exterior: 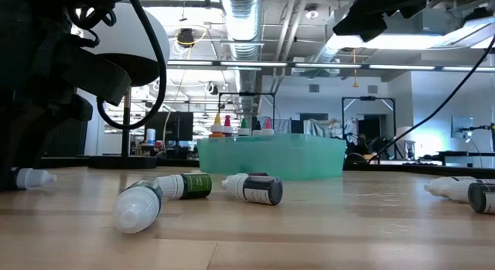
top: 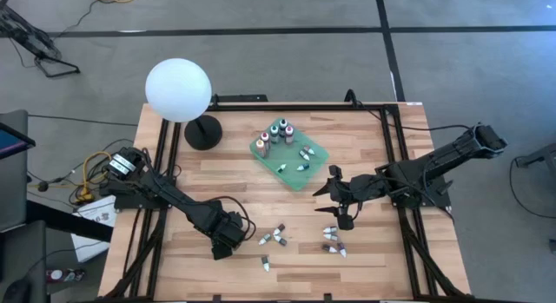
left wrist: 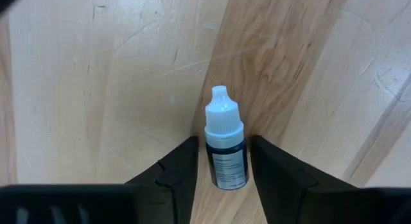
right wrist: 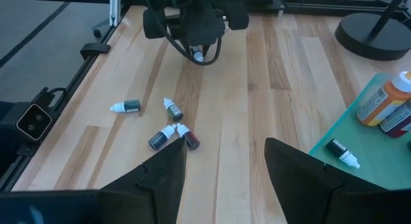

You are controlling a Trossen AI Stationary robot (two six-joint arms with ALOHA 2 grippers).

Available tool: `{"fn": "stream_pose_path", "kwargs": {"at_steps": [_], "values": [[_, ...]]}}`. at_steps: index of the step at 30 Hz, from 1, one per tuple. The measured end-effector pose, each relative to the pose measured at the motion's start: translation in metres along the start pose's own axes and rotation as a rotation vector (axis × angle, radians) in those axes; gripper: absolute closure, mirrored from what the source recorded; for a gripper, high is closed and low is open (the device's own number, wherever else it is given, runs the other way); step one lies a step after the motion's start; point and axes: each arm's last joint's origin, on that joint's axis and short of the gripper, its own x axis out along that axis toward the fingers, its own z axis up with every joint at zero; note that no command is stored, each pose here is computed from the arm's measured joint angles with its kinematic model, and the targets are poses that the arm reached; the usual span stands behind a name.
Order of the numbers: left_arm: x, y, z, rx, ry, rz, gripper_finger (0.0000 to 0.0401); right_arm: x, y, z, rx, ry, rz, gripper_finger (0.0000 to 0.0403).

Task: Pick & Place food coloring
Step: Put the small brown food coloring bottle into the green bin

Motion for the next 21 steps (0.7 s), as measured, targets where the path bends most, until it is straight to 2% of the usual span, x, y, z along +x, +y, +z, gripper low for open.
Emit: {"fn": "stream_pose_path", "kwargs": {"at_steps": [21], "values": [[0.0,-0.0001,0.0001,-0.002,-0.001,-0.002,0.0308,0.0,0.0,0.0,0.0,0.0,0.0,0.0198]]}}
